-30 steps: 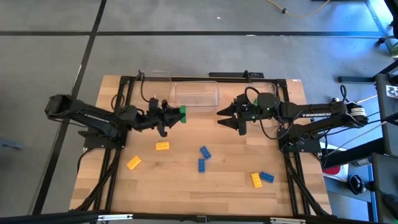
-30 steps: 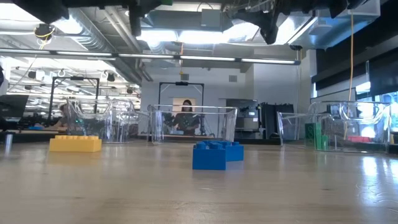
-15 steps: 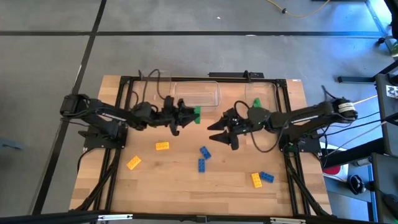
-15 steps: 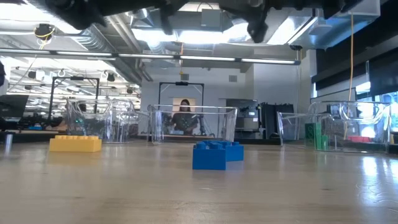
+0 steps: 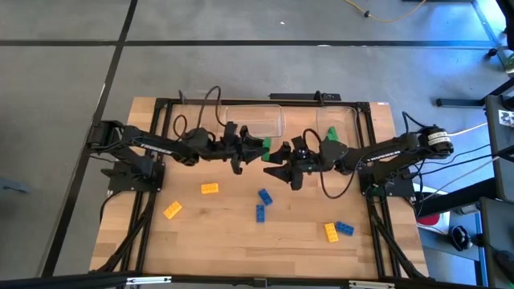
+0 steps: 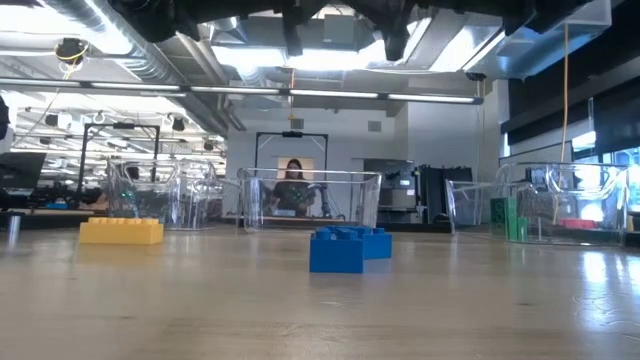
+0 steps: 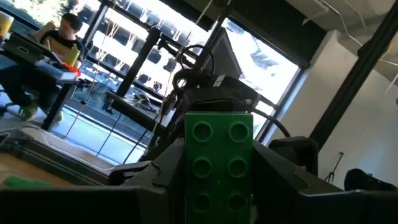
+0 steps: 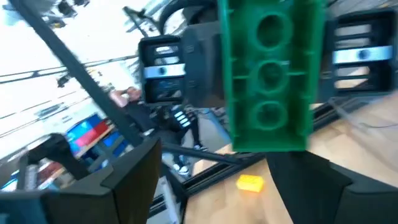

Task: Sort & place blocks by color
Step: Put the green game piece into the right transparent bin, then put the left yellow game piece into the left transparent bin

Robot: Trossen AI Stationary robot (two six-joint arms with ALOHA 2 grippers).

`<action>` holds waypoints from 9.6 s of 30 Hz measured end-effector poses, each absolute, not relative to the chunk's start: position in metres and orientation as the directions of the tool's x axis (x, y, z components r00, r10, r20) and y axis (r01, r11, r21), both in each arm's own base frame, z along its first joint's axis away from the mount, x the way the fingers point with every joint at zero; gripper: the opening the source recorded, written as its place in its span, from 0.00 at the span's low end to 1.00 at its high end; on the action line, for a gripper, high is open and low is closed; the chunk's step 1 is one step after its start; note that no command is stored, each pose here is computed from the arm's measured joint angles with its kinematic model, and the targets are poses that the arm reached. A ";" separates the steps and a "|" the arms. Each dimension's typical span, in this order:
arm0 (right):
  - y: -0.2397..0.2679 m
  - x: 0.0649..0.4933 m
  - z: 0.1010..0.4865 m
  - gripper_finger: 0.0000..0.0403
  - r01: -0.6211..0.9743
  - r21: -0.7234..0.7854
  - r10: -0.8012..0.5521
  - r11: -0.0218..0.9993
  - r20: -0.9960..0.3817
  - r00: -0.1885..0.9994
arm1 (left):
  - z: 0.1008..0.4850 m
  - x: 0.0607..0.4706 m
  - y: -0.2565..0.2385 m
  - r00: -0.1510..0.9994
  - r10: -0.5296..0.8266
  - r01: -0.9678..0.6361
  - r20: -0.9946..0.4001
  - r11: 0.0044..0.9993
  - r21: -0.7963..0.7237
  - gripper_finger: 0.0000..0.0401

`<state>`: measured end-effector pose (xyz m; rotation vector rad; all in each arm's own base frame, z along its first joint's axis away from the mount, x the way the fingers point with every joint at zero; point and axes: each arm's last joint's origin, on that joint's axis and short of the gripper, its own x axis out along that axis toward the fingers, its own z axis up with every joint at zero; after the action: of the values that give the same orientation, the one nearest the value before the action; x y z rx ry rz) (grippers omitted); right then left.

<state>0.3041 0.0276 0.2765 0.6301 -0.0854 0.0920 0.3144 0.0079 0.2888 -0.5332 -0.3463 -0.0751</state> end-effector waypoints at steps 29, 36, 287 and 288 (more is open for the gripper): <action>0.022 0.304 0.275 0.33 -0.003 0.582 -0.058 0.813 0.086 0.995 | 0.284 0.316 -0.008 0.955 0.072 0.093 0.289 0.851 -0.518 0.32; 0.017 0.294 0.281 0.33 0.033 0.540 -0.050 0.841 0.016 0.999 | 0.288 0.310 0.010 0.966 -0.017 0.151 0.257 0.844 -0.515 0.54; -0.013 0.268 0.274 0.64 -0.052 0.443 0.062 0.895 -0.009 0.998 | 0.319 0.264 0.030 0.985 0.143 -0.101 0.095 0.931 -0.350 0.32; -0.013 0.267 0.274 0.64 -0.052 0.440 0.061 0.897 -0.007 0.998 | 0.319 0.264 0.031 0.985 0.146 -0.105 0.092 0.931 -0.350 0.32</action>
<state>0.2675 -0.0133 0.2744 0.4548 0.0210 0.0586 0.2642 0.0306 0.3187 -0.3516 -0.1174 0.1285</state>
